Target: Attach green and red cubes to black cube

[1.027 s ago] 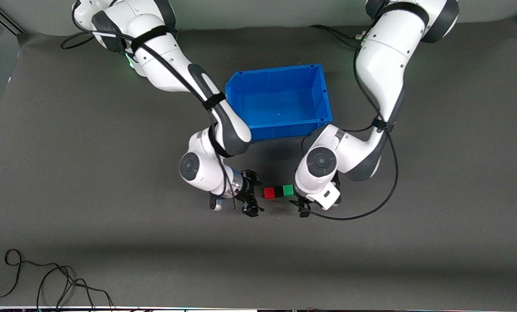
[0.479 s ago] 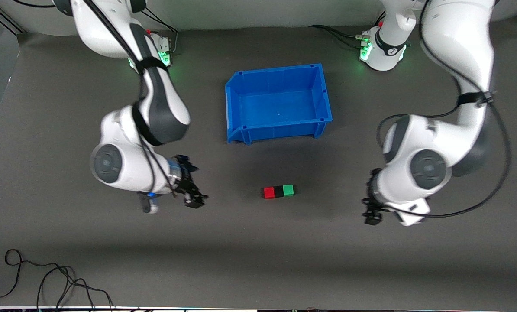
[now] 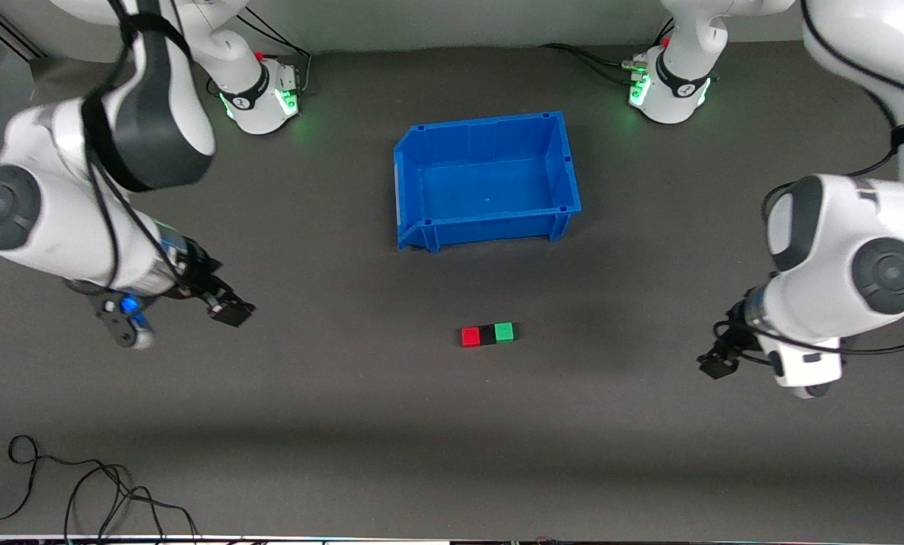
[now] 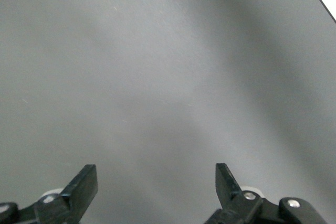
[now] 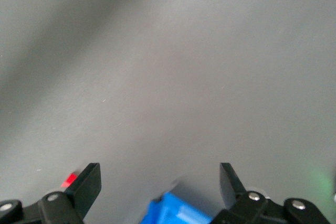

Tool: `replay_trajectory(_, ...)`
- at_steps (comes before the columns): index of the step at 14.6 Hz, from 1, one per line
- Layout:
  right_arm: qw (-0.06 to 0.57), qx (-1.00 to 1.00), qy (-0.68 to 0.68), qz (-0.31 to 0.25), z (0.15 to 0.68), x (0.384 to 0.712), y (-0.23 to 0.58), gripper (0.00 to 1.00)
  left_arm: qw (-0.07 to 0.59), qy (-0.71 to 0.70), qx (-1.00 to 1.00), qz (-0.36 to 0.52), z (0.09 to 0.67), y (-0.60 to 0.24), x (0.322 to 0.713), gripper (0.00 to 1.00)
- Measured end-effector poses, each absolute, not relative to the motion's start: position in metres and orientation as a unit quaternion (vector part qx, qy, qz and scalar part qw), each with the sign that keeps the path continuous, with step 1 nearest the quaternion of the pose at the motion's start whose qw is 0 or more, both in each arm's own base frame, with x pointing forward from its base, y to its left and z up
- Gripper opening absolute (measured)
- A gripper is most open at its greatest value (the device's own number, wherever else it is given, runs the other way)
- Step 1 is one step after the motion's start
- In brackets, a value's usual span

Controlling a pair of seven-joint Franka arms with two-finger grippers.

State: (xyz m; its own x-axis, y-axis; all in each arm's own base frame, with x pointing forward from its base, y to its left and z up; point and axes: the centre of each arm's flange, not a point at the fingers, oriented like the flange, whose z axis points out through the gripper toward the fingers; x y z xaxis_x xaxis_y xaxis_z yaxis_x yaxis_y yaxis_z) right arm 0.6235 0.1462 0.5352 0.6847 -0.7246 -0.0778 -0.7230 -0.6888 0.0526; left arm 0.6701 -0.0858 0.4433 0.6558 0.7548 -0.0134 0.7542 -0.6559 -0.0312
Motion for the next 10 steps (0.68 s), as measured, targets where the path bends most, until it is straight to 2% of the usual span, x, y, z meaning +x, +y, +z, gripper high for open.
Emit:
replay_trajectory(4, 0.011, 0.956, -0.293, -0.026, 0.580, 0.601, 0.069, 1.00, 0.013, -0.326, -0.945, 0.026, 0.482, -0.052, 0.647, 1.00)
replay_trajectory(10, -0.009, 0.990, -0.142, -0.014, 0.606, 0.585, -0.030, 1.00, 0.003, -0.047, -0.998, 0.039, 0.545, -0.020, 0.612, 1.00)
